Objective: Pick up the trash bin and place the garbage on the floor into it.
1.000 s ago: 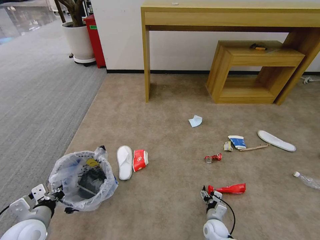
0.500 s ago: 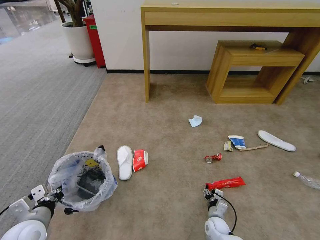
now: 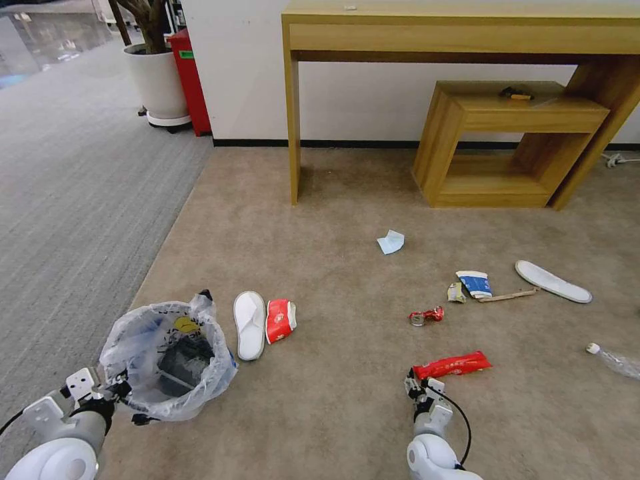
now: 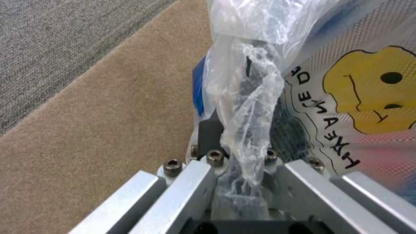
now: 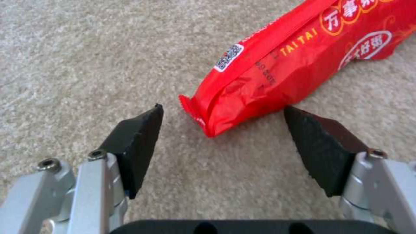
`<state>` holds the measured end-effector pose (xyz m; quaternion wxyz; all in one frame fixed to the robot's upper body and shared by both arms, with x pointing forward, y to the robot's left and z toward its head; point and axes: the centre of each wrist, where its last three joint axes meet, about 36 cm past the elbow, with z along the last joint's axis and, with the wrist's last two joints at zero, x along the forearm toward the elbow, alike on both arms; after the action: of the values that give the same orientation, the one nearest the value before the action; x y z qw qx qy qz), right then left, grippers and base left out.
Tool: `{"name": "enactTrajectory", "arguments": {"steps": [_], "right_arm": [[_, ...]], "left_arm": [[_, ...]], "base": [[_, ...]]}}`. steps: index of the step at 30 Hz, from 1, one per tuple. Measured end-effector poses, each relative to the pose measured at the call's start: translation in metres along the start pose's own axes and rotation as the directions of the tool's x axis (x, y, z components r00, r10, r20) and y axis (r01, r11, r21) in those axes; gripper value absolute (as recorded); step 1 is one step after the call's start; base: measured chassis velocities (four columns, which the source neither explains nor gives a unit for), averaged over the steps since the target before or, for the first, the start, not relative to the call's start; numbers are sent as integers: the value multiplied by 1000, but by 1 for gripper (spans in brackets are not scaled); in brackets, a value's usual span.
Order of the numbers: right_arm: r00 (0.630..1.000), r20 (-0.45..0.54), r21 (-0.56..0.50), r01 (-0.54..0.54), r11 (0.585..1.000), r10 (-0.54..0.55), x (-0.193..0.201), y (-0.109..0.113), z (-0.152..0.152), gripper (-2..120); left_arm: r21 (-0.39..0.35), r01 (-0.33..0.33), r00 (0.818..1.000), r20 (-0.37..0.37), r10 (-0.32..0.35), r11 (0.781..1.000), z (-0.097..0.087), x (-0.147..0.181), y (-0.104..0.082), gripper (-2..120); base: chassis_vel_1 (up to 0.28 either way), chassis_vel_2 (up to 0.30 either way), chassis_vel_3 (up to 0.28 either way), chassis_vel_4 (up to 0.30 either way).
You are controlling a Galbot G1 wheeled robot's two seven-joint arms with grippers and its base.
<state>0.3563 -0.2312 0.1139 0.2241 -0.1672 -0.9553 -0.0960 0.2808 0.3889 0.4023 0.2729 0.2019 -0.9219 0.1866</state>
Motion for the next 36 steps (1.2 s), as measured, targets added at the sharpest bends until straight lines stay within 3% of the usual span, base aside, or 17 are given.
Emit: {"name": "enactTrajectory", "arguments": {"steps": [8,13,27,36], "right_arm": [[1000,6,0,7,1000,-7,-2,8,0,77],[1000,7,-40,6,999,-6,-2,14,-5,84],[1000,13,-79,1,997,0,-2,13,-15,88],[999,-8,-196,-35,980,35,-7,9,-35,90]], "left_arm": [[-5,5,1000,-3,-5,1000,2,1,4,0],[-12,6,1000,2,-6,1000,2,1,4,0],[-12,5,1000,-2,-5,1000,7,2,2,0],[-11,7,1000,-1,-7,1000,8,3,2,0]], "base": [[0,0,0,0],[0,0,0,0],[0,0,0,0],[0,0,0,0]]}}
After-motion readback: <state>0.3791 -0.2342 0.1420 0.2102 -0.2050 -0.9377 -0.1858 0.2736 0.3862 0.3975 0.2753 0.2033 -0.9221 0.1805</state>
